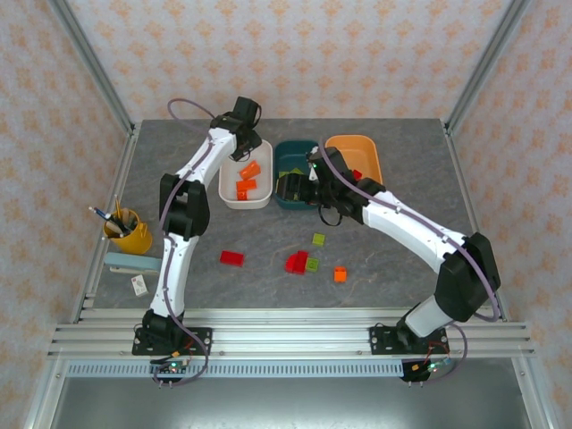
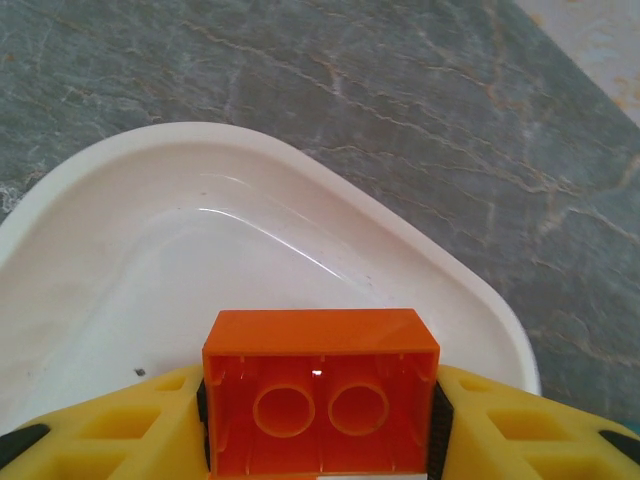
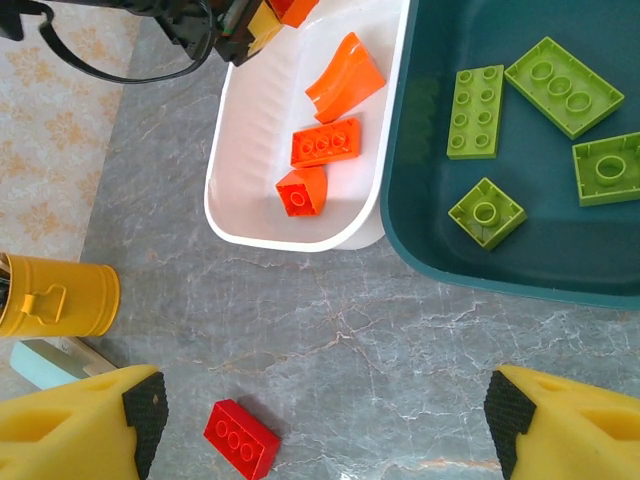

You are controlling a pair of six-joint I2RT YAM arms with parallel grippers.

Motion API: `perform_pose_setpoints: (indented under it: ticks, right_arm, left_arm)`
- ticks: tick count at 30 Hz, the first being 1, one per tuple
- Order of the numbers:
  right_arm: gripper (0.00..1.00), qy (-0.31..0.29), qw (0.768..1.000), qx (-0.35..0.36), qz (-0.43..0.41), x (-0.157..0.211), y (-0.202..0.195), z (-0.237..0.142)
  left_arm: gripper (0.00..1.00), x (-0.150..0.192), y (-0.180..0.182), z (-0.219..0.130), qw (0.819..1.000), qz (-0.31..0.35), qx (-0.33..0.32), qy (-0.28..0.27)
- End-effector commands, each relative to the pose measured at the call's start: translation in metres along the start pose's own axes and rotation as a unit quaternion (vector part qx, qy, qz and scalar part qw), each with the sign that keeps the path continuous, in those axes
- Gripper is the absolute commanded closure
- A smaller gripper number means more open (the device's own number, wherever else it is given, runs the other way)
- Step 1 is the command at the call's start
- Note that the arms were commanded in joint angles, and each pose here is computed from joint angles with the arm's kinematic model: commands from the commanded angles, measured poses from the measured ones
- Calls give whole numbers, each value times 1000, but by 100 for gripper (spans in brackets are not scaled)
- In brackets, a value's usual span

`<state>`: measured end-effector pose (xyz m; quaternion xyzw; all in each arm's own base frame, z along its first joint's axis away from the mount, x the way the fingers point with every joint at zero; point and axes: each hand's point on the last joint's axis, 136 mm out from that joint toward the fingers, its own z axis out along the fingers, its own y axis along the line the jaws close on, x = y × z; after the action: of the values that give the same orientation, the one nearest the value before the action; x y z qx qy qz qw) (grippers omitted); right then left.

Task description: Sort the legos into containers by color

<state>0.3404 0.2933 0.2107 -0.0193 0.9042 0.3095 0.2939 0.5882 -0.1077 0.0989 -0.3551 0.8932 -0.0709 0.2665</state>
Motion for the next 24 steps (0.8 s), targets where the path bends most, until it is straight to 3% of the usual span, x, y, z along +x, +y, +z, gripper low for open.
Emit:
perform_pose_setpoints:
  ticks: [1,6,8,11,19,24]
  right_arm:
    - [15,-24,999,-23,8,-16,13,-7]
    - [15,-16,1000,-18,11,-12,9,-6]
    - [15,-12,1000,-18,8,-11,9,-5]
    - [15,-4,1000,-14,-9,-9,9,-5]
    - [16,57,988,-4,-142,29,23,9]
    - [16,127,953,-9,-274,85,46,33]
  left_arm:
    - [47,-12,3,4,999,-33,-6,-14]
    - [35,5,8,18,999,-31,-13,18]
    - [25,8,9,16,999,-28,-12,28]
    - [20,5,4,1,999,-20,0,27]
    - [15,-15,-6,-92,998,-18,52,-6]
    - [14,0,45,-158,999,-38,31,-10]
